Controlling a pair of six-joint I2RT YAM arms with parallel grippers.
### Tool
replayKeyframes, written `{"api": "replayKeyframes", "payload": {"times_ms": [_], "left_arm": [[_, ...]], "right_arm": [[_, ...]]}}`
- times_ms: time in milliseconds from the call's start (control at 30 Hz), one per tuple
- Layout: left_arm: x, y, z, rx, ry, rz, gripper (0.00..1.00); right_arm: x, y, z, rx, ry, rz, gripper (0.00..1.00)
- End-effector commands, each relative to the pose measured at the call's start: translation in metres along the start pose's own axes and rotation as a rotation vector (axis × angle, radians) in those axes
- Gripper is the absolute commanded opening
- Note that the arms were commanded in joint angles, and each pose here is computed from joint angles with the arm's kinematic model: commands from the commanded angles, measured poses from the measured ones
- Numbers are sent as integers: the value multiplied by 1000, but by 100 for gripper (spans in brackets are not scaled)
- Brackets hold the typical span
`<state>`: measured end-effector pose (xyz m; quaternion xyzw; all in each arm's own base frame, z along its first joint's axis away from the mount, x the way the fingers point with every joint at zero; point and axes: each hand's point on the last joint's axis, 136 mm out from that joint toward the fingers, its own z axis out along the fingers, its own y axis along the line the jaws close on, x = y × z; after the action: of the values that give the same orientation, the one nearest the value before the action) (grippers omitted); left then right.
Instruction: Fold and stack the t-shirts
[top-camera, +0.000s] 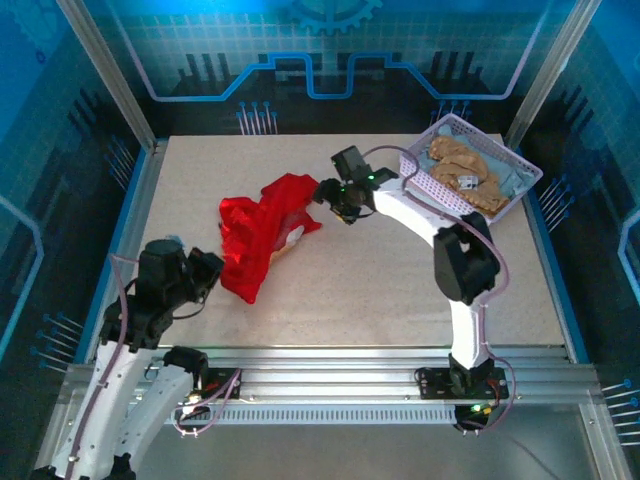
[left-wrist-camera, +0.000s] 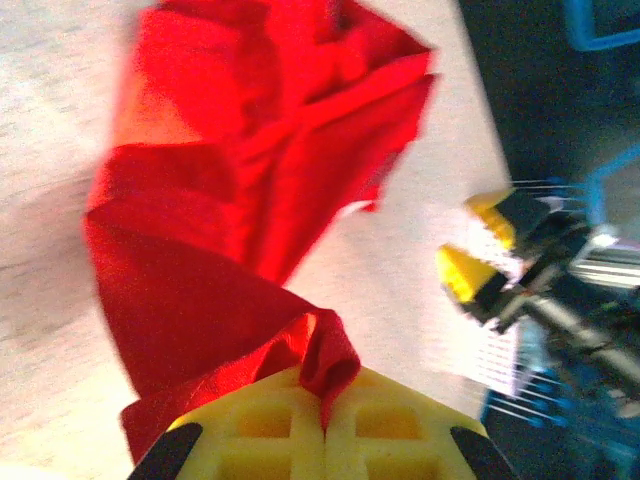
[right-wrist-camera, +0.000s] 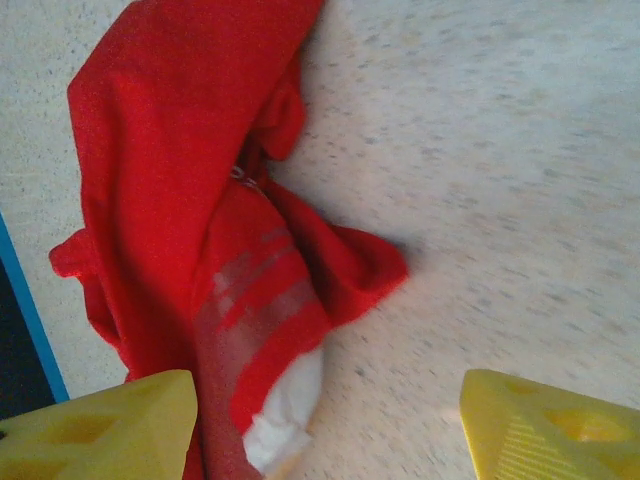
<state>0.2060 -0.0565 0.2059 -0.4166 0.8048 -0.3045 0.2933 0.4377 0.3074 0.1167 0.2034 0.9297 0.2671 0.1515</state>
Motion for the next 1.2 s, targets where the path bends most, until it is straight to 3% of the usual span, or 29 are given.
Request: {"api": "replayKeyframes", "payload": {"times_ms": [0, 233, 333, 633, 767, 1167], "left_arm": [[6, 41, -2, -145, -4, 1, 0], [3, 60, -13, -219, -41, 17, 0], [5, 65, -12, -239, -32, 18, 0], [6, 82, -19, -325, -29, 44, 0], [1, 85, -23, -367, -45, 72, 0], [-3, 98, -27, -444, -73, 65, 0]], "right_arm": [[-4, 25, 27, -30, -23, -57, 72], [-22, 53, 76, -125, -46, -36, 75], [-25, 61, 79, -140, -51, -27, 75], [-36, 64, 52, -121, -114, 21, 63], [-43, 60, 29, -122, -160, 36, 63], [-41, 76, 87, -125, -51, 14, 54]]}}
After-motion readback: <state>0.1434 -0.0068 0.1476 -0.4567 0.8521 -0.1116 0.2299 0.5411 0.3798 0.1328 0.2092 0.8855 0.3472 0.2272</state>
